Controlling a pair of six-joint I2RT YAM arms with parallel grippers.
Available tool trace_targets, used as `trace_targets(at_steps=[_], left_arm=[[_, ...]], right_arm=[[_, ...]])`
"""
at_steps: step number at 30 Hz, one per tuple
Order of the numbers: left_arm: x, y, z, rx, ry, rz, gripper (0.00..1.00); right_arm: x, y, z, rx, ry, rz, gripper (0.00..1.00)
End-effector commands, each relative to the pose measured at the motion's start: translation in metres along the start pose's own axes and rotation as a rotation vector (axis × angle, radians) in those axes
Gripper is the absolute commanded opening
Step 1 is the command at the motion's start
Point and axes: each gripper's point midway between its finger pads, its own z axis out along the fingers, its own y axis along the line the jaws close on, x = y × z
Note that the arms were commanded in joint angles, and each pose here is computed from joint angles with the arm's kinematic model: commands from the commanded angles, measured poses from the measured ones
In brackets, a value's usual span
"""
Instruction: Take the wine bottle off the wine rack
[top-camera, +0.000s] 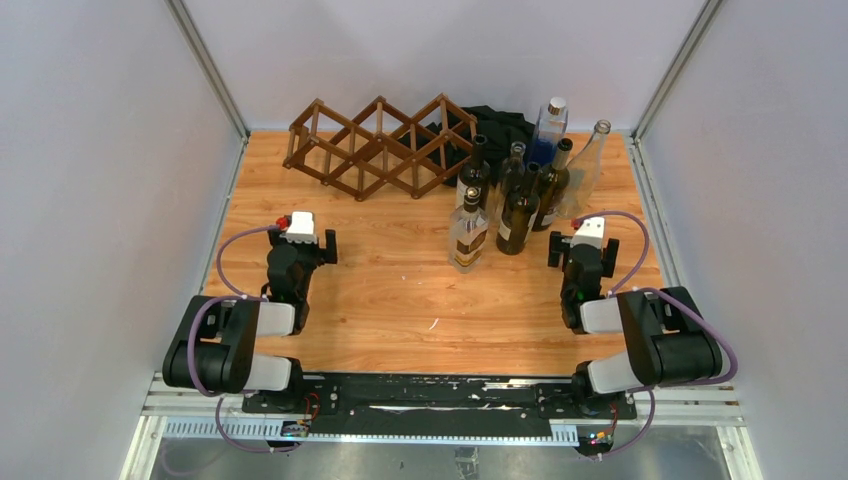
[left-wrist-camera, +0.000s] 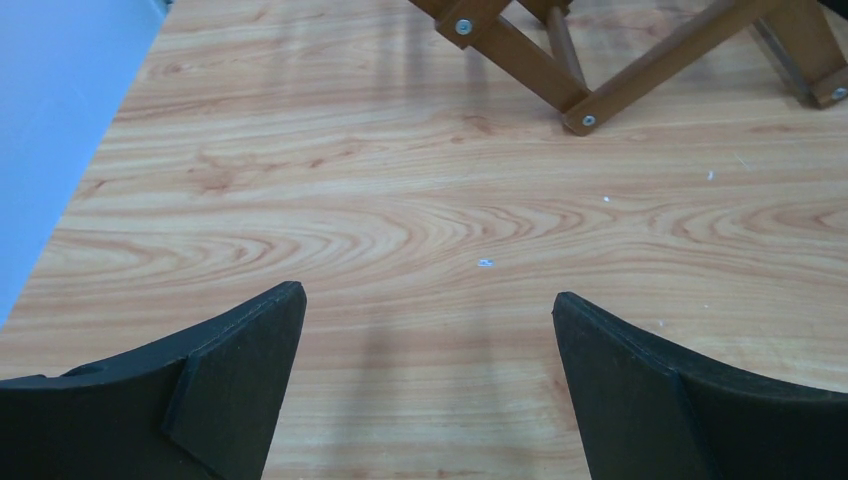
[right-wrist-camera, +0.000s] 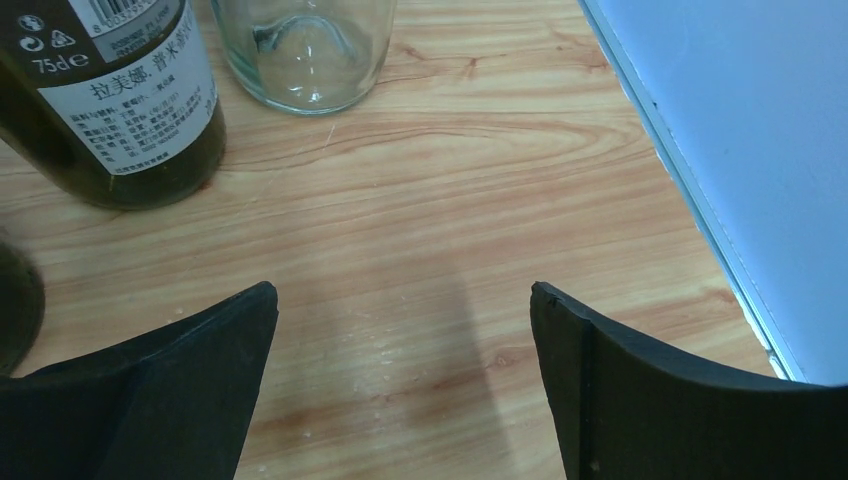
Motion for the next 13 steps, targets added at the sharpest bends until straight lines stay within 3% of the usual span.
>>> trace_targets(at_steps=[1,13], left_arm=[[-0.0074,0.0165,0.004,-0.093,-0.019,-0.03,1.0],[-0.0074,0.0145,0.005,-0.08,-0.015,-0.024,1.0]], right_arm=[[-0.0105,-0.0014,0.0036,-0.007,-0.028,0.005,1.0],[-0.0105,-0.0015,0.0035,-0.007,-0.028,0.005,1.0]])
